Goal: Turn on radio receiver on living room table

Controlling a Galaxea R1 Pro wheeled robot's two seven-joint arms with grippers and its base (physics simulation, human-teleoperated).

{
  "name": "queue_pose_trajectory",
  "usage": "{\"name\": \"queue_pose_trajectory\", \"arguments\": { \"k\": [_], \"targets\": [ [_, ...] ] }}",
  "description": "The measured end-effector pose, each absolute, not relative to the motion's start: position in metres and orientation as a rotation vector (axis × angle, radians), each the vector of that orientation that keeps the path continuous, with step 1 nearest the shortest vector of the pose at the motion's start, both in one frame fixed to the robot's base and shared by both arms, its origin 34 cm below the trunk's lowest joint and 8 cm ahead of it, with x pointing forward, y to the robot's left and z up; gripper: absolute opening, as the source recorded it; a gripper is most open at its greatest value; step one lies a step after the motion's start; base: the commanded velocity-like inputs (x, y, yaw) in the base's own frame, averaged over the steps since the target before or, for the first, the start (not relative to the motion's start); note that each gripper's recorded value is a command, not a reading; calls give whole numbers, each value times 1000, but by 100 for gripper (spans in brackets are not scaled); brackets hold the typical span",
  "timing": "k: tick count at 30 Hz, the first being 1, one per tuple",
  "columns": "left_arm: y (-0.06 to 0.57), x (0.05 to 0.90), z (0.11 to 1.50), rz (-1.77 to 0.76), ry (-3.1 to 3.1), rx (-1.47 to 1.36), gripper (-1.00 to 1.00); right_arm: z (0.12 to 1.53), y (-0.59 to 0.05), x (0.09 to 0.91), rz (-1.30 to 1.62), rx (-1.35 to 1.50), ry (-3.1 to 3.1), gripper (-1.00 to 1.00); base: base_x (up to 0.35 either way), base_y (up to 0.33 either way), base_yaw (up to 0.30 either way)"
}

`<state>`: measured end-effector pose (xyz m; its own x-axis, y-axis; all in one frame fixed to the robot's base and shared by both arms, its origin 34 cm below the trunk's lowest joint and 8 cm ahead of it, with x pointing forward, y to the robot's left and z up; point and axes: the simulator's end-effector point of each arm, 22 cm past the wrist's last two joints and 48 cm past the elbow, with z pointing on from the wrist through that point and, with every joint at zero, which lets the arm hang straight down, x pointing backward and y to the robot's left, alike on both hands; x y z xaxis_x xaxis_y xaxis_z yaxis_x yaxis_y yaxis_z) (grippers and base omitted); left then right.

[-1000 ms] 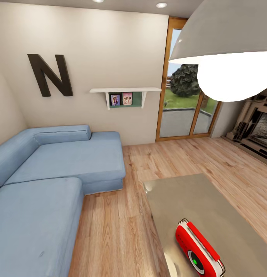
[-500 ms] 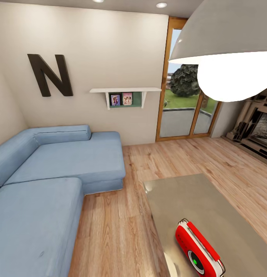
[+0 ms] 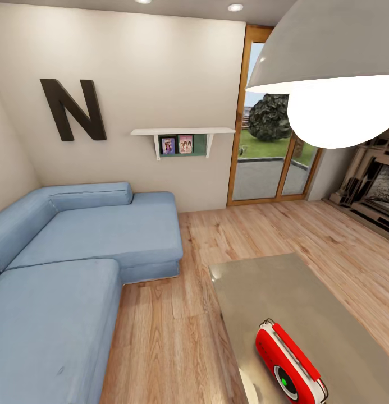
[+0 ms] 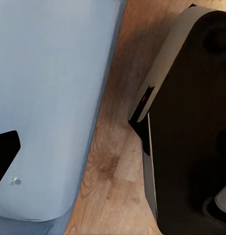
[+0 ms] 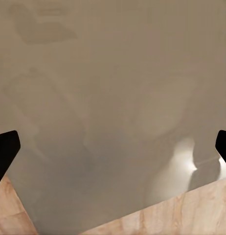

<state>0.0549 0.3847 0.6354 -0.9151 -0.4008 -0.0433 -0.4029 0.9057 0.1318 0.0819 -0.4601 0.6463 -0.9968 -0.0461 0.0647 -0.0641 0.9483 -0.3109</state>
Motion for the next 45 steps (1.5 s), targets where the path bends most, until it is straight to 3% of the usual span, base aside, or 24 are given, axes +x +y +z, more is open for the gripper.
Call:
{"name": "queue_pose_trajectory", "arguments": {
  "k": [14,22,45],
  "targets": [
    [374,55,634,177,3058,-650,100,646,-458,82,481,86,-3046,100,0,0,0],
    [325,54,628,84,3071,-670,100,644,-452,83,468,83,-3050,100,0,0,0],
    [285,54,625,7,3079,-687,100,640,-435,83,432,75,-3056,100,0,0,0]
  ]
}}
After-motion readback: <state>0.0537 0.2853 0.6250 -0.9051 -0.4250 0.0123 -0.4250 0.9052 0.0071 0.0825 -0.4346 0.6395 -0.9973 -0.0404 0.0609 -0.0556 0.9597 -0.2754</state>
